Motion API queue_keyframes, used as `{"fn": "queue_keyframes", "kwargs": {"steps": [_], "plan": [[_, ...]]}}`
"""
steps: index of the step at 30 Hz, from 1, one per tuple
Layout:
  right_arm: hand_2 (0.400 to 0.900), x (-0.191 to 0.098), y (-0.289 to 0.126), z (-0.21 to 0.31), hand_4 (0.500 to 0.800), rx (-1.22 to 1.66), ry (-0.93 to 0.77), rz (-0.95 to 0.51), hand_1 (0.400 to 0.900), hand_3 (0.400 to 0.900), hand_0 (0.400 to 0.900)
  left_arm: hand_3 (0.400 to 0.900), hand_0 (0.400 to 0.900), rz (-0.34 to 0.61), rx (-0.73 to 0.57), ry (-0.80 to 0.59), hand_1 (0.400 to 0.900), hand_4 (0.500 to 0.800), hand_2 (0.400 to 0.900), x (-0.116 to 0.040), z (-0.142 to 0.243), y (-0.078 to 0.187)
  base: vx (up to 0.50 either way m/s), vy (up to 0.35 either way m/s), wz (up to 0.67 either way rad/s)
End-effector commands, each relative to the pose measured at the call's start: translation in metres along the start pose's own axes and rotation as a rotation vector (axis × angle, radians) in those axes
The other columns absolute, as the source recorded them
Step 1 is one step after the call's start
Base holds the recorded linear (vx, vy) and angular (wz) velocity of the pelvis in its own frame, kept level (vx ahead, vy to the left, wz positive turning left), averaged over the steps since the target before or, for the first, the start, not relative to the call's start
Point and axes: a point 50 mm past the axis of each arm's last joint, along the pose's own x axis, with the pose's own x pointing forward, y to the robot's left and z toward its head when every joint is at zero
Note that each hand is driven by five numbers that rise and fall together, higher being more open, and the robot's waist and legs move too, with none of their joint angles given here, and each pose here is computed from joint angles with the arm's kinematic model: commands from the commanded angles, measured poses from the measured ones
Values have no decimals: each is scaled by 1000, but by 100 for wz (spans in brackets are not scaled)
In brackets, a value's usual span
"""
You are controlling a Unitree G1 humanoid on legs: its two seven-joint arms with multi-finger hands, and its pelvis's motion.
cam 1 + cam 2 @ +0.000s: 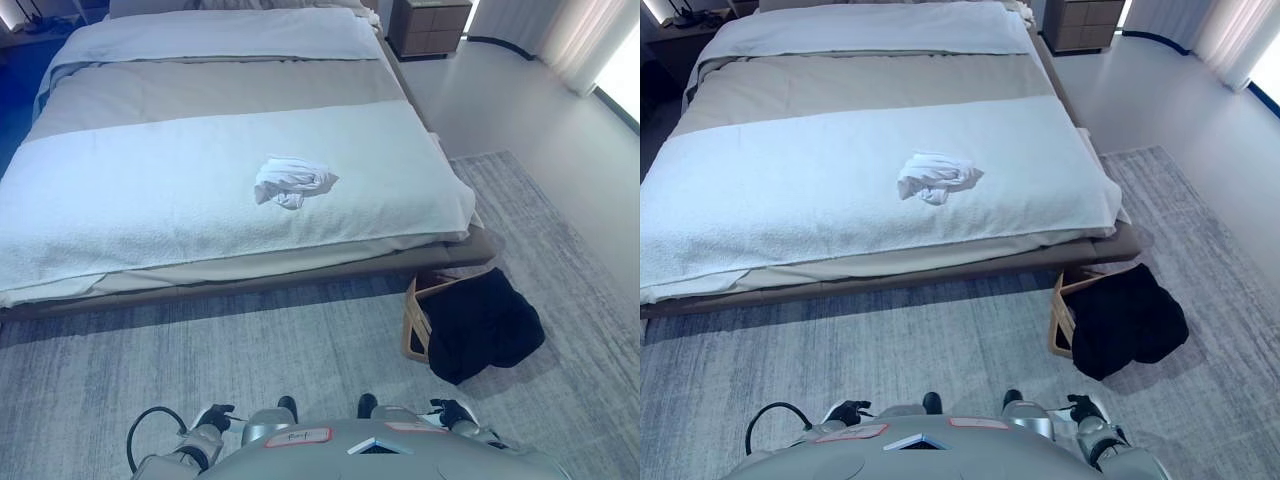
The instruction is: Put the clothes on the bed into the basket.
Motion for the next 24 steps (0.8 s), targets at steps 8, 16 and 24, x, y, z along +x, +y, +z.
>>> {"fn": "queue_keyframes", "kwargs": {"steps": [8, 16, 24], "plan": [[900, 3, -21, 34, 800, -74, -73, -73, 900, 900, 900, 900, 900, 16, -11, 2, 900, 800, 900, 1, 13, 3, 0, -9, 0], [900, 3, -32, 46, 800, -47, -107, -108, 900, 900, 900, 900, 900, 59, -104, -32, 900, 800, 900, 2, 26, 13, -16, -92, 4], [900, 3, -54, 55, 800, -45, -119, -175, 900, 900, 900, 900, 900, 39, -430, 22, 900, 800, 900, 1, 17, 2, 123, -61, -19]]}}
